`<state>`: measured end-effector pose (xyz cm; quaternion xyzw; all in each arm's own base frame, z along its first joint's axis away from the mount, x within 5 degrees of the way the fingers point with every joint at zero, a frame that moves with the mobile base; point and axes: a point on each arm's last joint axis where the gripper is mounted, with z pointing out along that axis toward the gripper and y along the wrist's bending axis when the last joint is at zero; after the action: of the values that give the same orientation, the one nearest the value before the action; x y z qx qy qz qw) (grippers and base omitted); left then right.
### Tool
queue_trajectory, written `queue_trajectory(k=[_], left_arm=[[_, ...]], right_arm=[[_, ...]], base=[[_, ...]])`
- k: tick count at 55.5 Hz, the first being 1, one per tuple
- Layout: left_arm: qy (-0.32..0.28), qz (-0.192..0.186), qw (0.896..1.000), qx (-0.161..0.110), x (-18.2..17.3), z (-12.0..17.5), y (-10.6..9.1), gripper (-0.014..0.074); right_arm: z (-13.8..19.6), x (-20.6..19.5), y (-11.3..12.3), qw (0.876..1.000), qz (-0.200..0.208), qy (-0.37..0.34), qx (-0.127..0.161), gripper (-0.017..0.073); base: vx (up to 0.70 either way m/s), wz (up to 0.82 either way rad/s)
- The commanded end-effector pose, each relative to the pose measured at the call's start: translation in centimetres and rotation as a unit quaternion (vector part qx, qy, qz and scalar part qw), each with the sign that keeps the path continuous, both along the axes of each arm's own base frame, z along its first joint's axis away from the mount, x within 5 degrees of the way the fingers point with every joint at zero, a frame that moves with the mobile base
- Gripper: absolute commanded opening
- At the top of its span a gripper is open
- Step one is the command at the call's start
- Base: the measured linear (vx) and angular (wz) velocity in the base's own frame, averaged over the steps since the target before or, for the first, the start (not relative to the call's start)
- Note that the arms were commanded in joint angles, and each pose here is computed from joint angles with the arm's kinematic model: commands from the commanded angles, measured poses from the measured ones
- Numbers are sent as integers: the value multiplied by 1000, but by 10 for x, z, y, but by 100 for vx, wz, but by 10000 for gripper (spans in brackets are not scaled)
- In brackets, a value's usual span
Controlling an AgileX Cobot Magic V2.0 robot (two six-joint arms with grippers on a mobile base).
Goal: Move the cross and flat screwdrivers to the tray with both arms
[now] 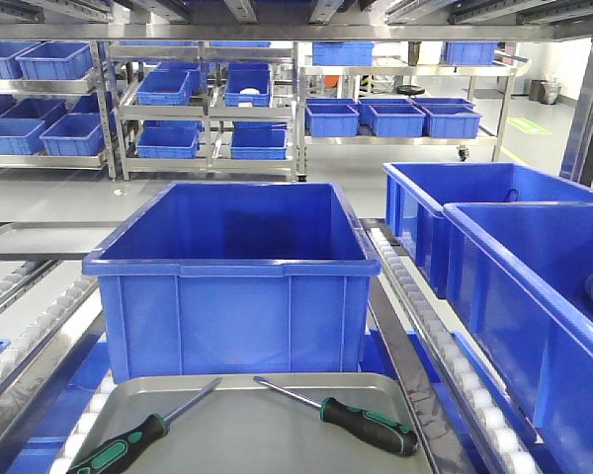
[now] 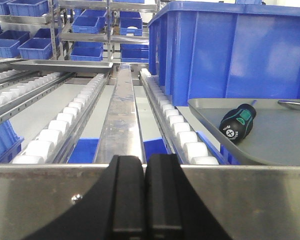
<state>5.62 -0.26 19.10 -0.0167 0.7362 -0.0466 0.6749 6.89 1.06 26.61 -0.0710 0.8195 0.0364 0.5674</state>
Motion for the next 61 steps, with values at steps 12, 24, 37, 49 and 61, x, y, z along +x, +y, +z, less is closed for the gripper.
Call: queue_trajectory(k=[12,24,37,49,61], left_arm=[[-53,0,999,-10,-1,16,0,-6],[-54,0,998,-10,-1,16,0,-6],[-54,0,998,-10,-1,16,0,-6],[-54,0,998,-10,-1,16,0,-6],[-54,0,998,-10,-1,16,0,-6]], right_arm=[[-51,-17,-9,988,-56,-147,13,-12],[-73,-12,-13,981,-99,-163,29,-9],[-74,-12,-13,981,-98,-162,34,-8],[-74,-12,-13,981,-98,-162,34,-8],[-74,-12,-13,981,-98,-162,34,-8]], base=[[0,0],[0,0],[0,0],[0,0],[0,0]])
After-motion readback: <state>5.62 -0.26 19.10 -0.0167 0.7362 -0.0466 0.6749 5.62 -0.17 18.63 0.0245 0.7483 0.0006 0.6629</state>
